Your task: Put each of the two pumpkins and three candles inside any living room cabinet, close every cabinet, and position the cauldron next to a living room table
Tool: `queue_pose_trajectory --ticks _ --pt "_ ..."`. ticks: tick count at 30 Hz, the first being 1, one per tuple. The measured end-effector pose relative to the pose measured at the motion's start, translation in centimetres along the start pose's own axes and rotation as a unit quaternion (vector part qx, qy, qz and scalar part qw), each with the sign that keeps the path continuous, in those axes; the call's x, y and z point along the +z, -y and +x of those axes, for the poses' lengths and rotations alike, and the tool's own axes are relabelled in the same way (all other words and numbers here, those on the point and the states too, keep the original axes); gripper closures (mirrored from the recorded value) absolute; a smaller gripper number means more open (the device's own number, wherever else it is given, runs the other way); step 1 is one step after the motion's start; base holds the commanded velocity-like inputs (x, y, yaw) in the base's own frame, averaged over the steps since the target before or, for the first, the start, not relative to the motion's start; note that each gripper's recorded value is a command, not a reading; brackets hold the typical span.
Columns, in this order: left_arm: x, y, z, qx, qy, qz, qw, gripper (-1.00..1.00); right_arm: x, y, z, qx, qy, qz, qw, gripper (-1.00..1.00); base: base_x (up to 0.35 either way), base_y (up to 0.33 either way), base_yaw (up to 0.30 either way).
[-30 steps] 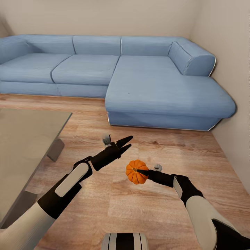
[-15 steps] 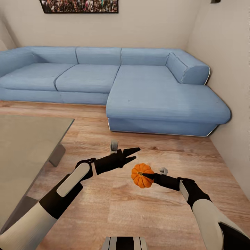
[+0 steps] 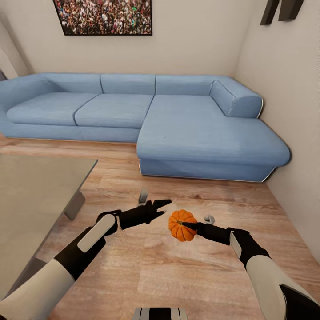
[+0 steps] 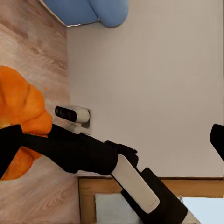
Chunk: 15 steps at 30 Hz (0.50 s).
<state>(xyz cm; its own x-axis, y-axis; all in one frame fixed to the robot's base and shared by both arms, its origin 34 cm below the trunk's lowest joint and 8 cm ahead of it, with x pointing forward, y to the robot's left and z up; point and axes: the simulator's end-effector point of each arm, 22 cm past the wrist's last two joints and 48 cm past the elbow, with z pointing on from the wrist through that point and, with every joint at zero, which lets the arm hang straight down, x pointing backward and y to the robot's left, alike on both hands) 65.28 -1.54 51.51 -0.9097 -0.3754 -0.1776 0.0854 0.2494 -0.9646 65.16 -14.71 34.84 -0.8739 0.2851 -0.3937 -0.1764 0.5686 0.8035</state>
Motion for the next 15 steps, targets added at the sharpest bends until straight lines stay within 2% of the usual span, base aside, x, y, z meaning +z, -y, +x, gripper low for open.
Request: queue_pose_trajectory --ticks 3,7,12,15 --pt "-0.4 -2.5 0.3 0.003 -0.004 -0.034 0.9994 -1.0 -0.2 -0.6 -0.5 -0.004 0.004 -0.002 1.0 1.0 -0.068 0.005 0.0" --pt "-0.6 -1.8 0.2 0.008 -0.002 -0.034 0.9994 -1.0 -0.6 -1.3 -1.0 -0.011 0.008 -0.004 0.9999 1.0 -0.202 0.04 0.0" --pt "-0.7 -0.6 -0.3 0.014 0.002 -0.03 0.9995 -1.0 -1.0 -2.2 -1.8 -0.015 0.011 -0.005 0.9998 1.0 -0.024 0.005 0.0" --pt "-0.7 -0.6 -0.3 0.013 0.003 -0.028 0.9995 -1.0 -1.0 -2.2 -1.8 -0.016 0.01 -0.005 0.9998 1.0 -0.003 0.001 0.0"
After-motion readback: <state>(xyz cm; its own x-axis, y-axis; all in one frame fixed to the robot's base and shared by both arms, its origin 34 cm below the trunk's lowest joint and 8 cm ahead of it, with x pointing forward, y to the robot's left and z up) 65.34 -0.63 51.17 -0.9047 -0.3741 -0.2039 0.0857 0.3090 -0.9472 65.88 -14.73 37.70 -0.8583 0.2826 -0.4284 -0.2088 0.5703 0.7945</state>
